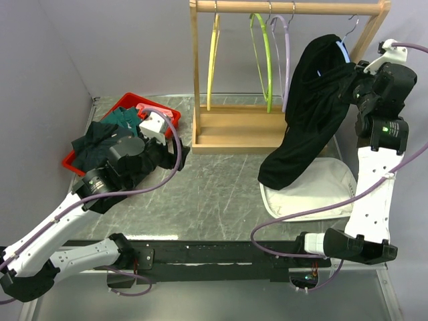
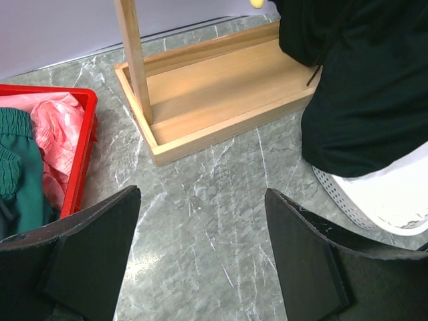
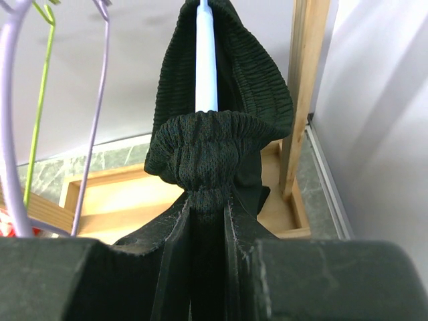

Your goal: Place the shorts on the hanger

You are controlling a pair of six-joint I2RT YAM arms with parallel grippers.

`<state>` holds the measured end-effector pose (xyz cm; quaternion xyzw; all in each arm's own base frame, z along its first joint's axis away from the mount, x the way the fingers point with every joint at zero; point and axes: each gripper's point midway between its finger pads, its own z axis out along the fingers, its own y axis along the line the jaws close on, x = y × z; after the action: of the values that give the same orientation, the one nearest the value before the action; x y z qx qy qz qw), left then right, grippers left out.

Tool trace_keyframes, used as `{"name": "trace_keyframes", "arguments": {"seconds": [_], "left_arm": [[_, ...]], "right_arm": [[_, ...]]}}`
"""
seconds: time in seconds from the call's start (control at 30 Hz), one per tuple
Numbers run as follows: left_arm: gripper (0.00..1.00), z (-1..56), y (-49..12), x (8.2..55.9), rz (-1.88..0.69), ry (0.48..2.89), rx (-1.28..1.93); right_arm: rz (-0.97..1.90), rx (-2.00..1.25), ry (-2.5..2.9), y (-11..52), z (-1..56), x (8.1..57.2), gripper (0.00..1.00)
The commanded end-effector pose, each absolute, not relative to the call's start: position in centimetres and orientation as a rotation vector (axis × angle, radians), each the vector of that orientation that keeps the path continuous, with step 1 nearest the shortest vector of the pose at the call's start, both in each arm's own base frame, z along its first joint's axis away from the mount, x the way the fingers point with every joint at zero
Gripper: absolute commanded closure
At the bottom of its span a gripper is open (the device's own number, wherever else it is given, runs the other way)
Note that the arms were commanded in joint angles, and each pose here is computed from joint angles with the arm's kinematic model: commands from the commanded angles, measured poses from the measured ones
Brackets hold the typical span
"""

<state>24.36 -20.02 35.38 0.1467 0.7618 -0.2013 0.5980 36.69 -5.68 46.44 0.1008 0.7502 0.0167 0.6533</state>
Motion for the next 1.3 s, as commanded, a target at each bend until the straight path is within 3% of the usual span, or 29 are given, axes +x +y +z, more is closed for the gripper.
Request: {"name": "trace_keyframes", "arguments": {"seconds": [0.0, 0.47, 1.27], "left_arm": [[0.19, 36.3, -20.0, 24.8, -0.46, 1.729, 0.33], [0.2, 36.6, -20.2, 24.6, -0.469, 1.734, 0.343], [0.19, 37.7, -19.7, 24.0, -0.49, 1.722, 0.326]], "right_arm": [[-0.002, 0.153, 1.376, -5.1, 56.3, 33.4, 1.0], [-0.01, 0.126, 1.31, -5.4, 59.6, 35.2, 1.0], [-0.021, 0.082, 1.399, -6.2, 56.1, 39.9, 1.0]]}}
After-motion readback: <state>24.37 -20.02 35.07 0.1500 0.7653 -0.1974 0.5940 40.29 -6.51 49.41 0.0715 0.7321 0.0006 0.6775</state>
